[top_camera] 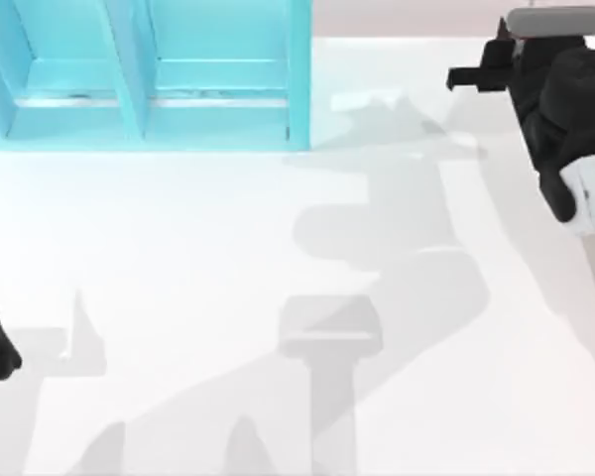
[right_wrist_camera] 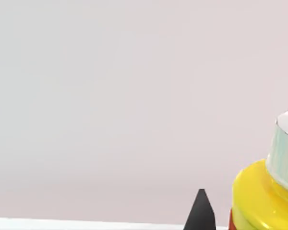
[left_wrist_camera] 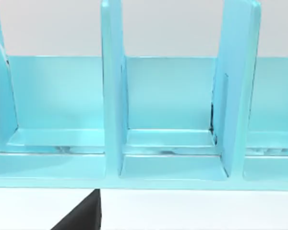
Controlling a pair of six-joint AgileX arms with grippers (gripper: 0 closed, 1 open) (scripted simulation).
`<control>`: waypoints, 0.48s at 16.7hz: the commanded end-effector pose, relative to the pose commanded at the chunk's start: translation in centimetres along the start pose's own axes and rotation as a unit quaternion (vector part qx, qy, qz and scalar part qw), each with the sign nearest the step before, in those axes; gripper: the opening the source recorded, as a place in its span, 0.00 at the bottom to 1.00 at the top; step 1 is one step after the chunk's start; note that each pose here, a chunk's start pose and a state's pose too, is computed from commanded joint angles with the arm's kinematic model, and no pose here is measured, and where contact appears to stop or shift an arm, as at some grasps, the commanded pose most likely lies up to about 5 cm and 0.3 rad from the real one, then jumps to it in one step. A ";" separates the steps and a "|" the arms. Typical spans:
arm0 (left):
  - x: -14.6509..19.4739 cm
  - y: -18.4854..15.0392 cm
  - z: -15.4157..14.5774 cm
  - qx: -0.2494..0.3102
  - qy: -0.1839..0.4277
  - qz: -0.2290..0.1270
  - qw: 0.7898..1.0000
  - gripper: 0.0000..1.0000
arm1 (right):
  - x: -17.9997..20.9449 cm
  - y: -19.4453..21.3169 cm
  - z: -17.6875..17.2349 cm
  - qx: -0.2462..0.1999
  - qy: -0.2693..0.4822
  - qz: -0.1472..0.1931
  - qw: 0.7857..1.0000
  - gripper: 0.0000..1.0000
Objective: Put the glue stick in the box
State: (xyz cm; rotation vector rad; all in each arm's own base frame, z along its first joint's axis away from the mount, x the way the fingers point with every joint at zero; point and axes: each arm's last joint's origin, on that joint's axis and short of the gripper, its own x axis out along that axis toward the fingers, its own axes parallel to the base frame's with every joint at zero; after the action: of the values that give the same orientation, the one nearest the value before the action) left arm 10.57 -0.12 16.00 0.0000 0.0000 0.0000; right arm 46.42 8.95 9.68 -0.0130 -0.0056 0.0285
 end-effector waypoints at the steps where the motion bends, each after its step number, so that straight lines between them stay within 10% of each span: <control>1: 0.0 0.0 0.0 0.000 0.000 0.000 1.000 1.00 | 0.0 -1.2 0.0 0.000 0.000 0.009 1.000 0.00; 8: 0.0 0.0 0.0 0.000 0.000 0.000 1.000 1.00 | -2.5 -13.9 0.2 -0.003 -0.003 0.102 0.995 0.00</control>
State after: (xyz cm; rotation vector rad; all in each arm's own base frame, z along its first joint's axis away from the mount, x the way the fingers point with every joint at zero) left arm 10.57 -0.12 16.00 0.0000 0.0000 0.0000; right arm 44.27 -5.06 10.05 -0.0187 -0.0094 0.2336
